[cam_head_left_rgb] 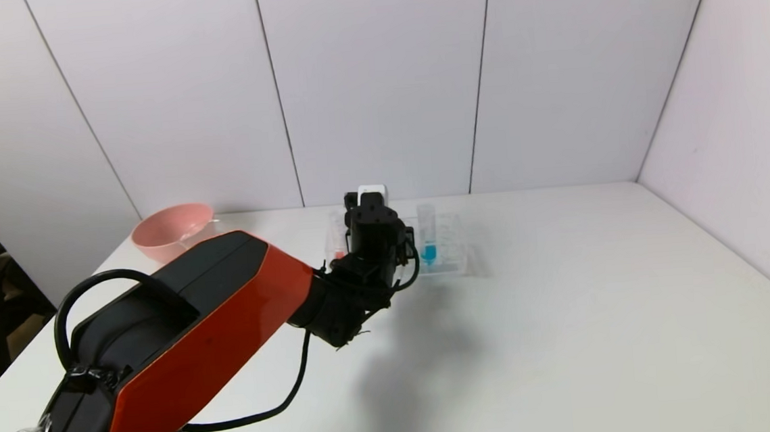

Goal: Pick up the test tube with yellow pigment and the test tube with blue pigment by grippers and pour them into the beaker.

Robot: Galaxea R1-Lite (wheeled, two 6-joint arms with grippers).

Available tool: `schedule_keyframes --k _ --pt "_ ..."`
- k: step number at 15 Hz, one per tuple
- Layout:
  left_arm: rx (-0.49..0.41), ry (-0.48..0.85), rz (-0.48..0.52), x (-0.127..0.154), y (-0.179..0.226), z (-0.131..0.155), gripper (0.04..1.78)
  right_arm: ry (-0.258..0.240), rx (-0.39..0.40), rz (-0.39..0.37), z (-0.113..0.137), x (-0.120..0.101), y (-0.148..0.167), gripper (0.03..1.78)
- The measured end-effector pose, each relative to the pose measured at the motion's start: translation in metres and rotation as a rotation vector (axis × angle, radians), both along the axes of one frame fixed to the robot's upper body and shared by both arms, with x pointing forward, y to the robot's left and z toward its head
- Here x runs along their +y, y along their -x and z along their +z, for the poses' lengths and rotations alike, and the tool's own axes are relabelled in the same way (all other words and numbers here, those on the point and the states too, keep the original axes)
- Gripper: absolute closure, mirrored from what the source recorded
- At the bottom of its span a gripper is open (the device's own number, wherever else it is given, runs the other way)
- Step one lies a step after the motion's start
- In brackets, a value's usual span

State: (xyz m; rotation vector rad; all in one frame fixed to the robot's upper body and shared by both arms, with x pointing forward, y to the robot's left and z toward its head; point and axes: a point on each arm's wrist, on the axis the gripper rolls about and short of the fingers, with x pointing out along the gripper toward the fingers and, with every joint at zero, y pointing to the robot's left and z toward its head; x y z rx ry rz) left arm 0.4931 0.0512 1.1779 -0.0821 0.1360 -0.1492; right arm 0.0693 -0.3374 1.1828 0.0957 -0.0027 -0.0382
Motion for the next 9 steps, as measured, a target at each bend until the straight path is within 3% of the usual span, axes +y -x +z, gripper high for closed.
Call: schedule_keyframes --k 9 --pt "-0.021 0.014 -0.004 0.001 0.015 0.027 1.27 0.0 0.0 0.0 0.0 0.0 0.0 0.1"
